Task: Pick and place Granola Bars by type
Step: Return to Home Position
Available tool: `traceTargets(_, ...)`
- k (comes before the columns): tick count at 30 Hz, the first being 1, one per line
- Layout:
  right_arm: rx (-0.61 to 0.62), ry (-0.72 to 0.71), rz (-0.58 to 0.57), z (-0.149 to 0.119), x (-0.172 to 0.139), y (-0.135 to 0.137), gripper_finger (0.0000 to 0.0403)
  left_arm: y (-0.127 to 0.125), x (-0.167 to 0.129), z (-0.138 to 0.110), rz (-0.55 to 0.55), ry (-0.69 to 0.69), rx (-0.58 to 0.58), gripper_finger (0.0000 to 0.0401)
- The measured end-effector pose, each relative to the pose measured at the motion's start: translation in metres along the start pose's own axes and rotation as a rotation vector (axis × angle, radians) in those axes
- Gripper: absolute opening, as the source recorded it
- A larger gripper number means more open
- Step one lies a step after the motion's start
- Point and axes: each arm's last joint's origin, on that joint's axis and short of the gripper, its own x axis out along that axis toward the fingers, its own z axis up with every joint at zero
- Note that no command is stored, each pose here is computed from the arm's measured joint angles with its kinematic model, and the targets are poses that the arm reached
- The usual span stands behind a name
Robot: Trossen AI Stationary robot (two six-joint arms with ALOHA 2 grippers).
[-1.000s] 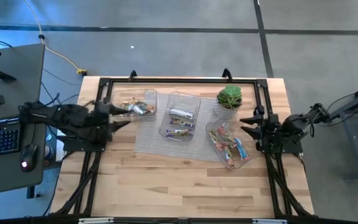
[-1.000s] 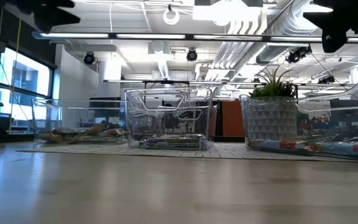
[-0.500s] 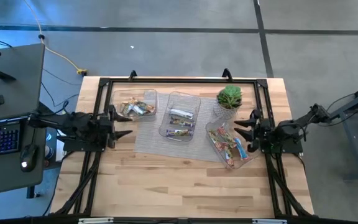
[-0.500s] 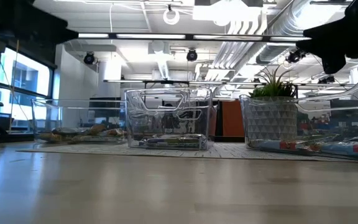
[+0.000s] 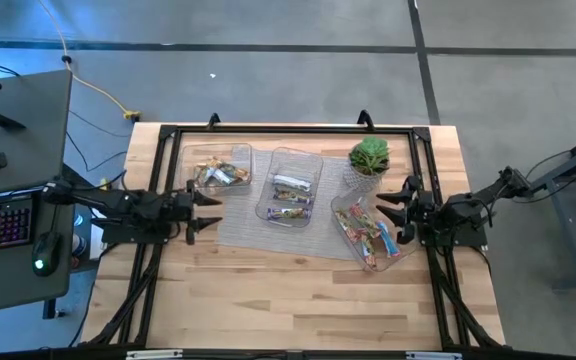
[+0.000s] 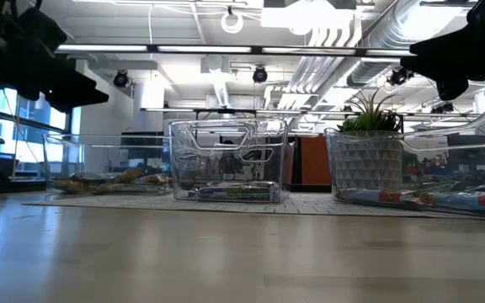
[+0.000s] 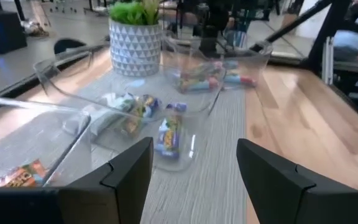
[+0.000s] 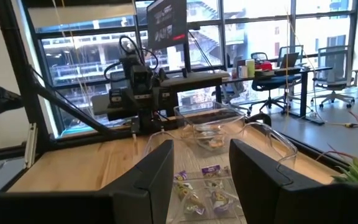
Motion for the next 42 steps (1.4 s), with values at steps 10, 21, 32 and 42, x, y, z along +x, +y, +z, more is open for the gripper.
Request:
traceTargets(10, -0.004, 0.003, 0.000, -0.0004, 0.0000, 0.0000, 0.0140, -0.0001, 0.0000, -0.0025, -0.012, 0.034, -0.012, 0.0225)
traceTargets(21, -0.004, 0.003, 0.000, -0.0005, 0.0001, 0.0000, 0.0140, -0.0001, 0.0001, -0.0027, -0.012, 0.035, -0.011, 0.0225)
traceTargets(32, -0.004, 0.003, 0.000, -0.0005, 0.0001, 0.0000, 0.0140, -0.0001, 0.0001, -0.0029, -0.012, 0.035, -0.010, 0.0225)
traceTargets(42, -0.005, 0.004, 0.000, -0.0007, 0.0001, 0.0000, 0.0140, -0.0001, 0.0002, -0.0030, -0.011, 0.035, -0.010, 0.0225)
